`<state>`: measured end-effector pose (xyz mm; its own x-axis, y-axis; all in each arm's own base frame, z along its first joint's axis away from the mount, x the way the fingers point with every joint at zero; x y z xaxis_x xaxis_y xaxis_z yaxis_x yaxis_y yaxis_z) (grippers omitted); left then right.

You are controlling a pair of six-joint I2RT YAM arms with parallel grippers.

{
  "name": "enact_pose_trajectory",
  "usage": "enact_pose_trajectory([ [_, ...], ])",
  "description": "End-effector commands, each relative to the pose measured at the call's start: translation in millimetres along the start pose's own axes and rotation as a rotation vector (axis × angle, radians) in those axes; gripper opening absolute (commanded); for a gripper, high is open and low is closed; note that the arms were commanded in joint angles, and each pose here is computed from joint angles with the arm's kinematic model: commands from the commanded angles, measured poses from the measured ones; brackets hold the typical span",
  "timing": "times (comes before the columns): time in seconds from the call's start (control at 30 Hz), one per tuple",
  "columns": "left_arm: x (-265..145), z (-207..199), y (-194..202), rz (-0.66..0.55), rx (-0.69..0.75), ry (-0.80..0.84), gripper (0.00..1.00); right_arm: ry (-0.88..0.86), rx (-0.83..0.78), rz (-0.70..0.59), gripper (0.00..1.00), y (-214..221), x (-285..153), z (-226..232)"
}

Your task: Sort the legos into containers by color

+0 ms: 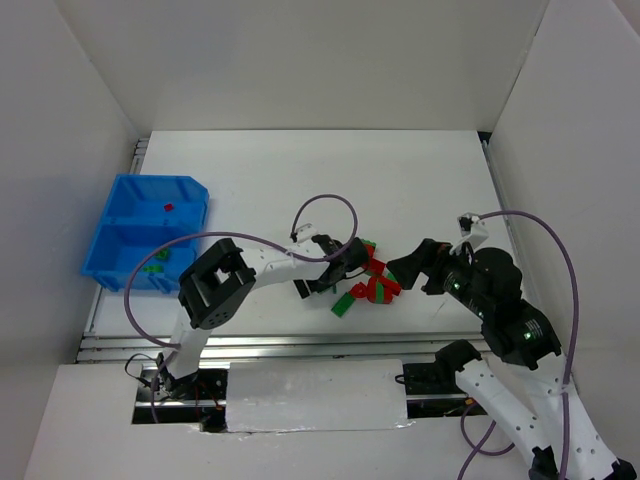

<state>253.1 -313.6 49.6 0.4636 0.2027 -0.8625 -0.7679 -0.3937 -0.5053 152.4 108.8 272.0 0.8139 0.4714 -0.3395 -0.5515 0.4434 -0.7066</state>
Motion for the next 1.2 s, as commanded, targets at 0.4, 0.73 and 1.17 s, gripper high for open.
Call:
enact_pose_trajectory([
  [0.4, 10.0, 44.7, -43.7, -0.069, -0.124, -0.1, 0.12, -0.051, -0.047, -0.098, 1.0, -20.3, -20.0, 14.0],
  [0.73, -26.3, 251.2, -217.3, -0.286, -0.509, -0.186, 0.23, -0.103, -0.04, -0.044, 1.0, -14.8, -9.3, 22.3],
  [1.17, -16.2, 348.7, -254.7, -0.256, -0.706, -0.361, 0.99, -0.109, -0.057, -0.056, 1.0, -28.1, -12.8, 32.6],
])
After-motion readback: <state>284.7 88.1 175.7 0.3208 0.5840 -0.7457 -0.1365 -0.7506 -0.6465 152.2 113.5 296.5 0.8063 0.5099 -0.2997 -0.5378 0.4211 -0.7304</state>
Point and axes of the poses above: each gripper's point midway between its finger pads, its own x axis out along the fingers, its own z axis along the line the jaws close on, y = z × x, the point moved 3 cm from there along -x, back along the fingers, and after that the axes turned 6 degrees about x, right-handed, at the moved point
